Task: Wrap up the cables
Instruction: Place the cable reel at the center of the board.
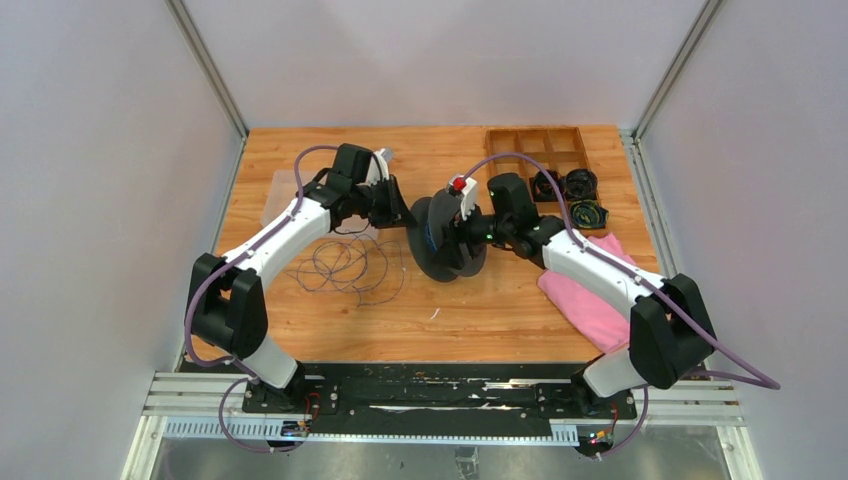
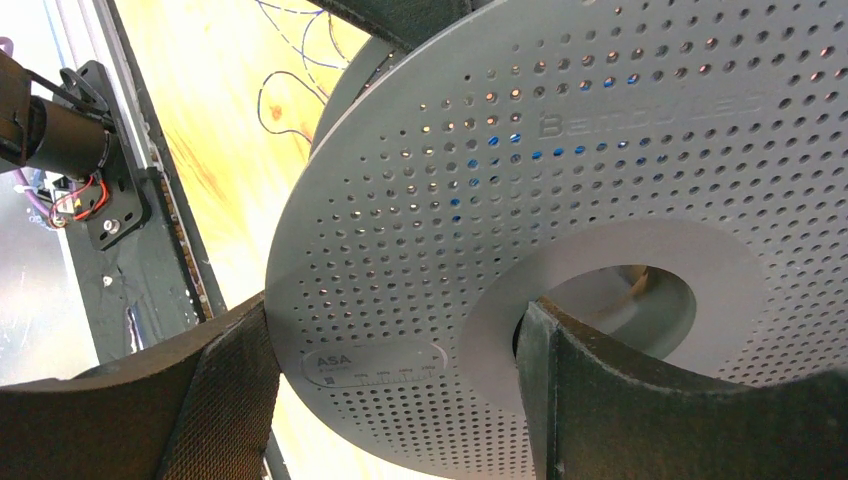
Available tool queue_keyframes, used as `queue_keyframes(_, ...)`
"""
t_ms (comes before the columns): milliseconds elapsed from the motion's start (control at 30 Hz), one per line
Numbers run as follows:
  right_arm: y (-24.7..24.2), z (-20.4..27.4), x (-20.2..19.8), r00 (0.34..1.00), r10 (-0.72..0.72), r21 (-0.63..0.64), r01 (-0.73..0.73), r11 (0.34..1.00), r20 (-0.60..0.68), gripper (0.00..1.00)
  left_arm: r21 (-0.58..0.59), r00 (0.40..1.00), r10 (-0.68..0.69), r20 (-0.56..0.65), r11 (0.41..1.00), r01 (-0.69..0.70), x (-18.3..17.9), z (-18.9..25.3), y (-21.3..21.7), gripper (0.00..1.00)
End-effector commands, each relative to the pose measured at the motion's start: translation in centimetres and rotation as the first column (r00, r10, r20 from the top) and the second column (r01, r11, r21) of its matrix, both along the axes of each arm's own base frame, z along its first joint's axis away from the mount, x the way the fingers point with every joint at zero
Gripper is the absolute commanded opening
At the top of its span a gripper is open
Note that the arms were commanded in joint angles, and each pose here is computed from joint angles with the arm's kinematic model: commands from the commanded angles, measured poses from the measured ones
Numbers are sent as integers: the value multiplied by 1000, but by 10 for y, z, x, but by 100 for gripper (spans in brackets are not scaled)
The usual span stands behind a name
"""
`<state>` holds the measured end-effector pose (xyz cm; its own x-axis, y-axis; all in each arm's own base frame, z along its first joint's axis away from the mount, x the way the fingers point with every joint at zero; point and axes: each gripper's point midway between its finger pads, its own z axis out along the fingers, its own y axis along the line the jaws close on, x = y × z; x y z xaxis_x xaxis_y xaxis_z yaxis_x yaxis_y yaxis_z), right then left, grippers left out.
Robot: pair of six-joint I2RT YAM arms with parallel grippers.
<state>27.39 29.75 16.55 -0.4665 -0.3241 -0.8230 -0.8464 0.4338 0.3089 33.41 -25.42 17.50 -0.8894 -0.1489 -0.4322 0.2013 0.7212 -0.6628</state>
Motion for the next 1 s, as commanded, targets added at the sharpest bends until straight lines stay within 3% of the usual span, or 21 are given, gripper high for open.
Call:
queue_keyframes(0,4,12,5,997,30,-6,-30,1000,66,38,8,999,2,51,1000,-2,-2,25,1,0)
queue_keyframes(200,1,15,6,996,29,-24,-27,999,79,59,34,998,12,57,999,-14,2,29,4,0)
queue_keyframes(600,-12,23,10,1000,-7,59,9,998,-31,68,2,997,7,75,1000,-7,-2,33,4,0)
queue_keyframes(967,-4,31,10,999,11,136,-6,991,-40,75,-67,996,1,84,998,5,-2,31,5,0)
